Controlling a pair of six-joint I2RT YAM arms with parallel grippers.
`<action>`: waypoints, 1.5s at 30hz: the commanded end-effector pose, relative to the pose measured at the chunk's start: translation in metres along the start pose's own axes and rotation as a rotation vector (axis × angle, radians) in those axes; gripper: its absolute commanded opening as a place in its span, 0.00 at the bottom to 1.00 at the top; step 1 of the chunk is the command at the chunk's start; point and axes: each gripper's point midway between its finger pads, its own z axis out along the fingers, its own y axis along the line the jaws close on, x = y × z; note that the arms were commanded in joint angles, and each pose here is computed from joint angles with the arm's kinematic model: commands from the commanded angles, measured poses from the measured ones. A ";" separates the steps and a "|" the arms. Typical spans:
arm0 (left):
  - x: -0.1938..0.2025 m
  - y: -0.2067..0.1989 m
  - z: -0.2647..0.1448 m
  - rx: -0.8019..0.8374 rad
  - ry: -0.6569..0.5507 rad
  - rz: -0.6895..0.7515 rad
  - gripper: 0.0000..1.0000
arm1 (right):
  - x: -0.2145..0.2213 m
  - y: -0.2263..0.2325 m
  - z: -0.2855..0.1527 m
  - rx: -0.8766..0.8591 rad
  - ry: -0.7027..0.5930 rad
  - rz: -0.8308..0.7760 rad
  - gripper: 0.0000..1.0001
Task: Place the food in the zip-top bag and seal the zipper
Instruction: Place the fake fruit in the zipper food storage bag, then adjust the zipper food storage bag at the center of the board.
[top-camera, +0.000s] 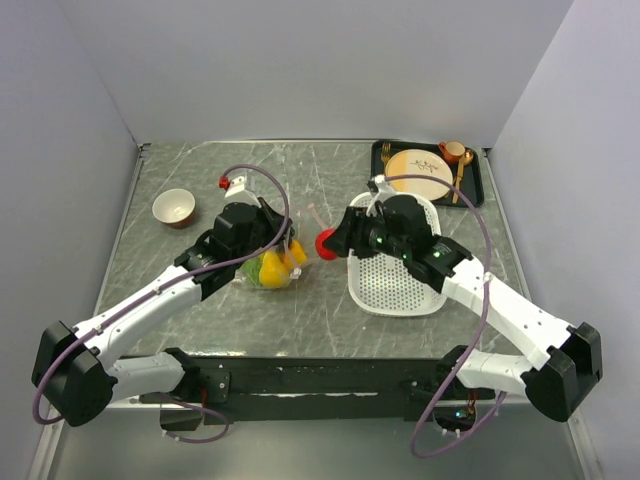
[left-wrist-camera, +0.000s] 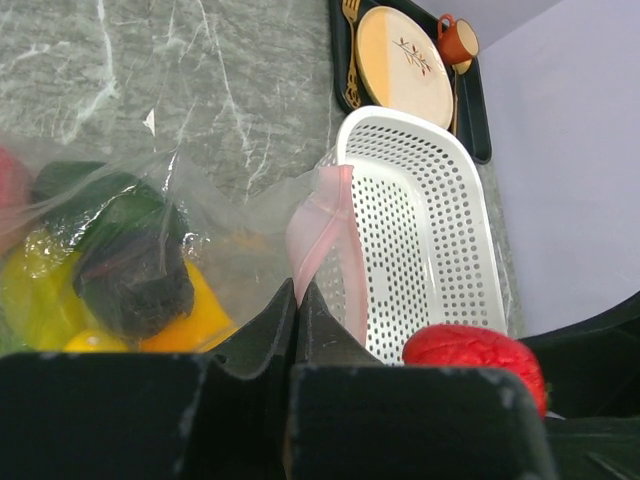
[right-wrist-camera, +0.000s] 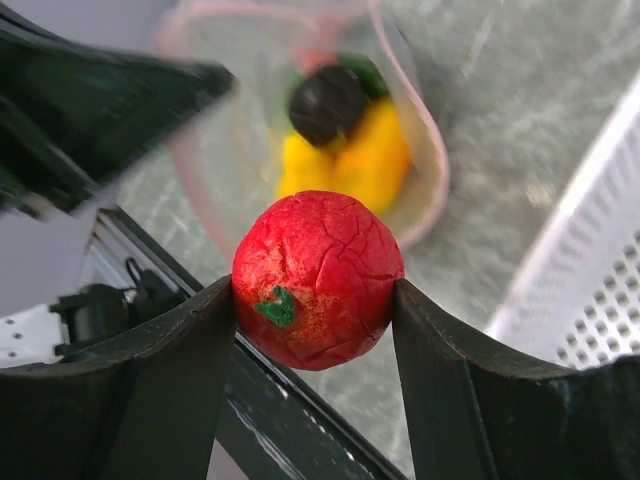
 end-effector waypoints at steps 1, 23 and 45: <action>-0.011 -0.016 0.001 0.066 -0.029 -0.019 0.01 | -0.047 0.031 0.004 -0.047 -0.119 -0.051 0.37; -0.017 -0.012 -0.001 0.031 -0.042 0.006 0.02 | -0.043 0.019 0.060 0.089 -0.035 -0.092 0.90; -0.020 -0.009 -0.003 0.013 -0.046 0.022 0.02 | 0.006 -0.050 0.052 0.301 -0.005 0.105 0.79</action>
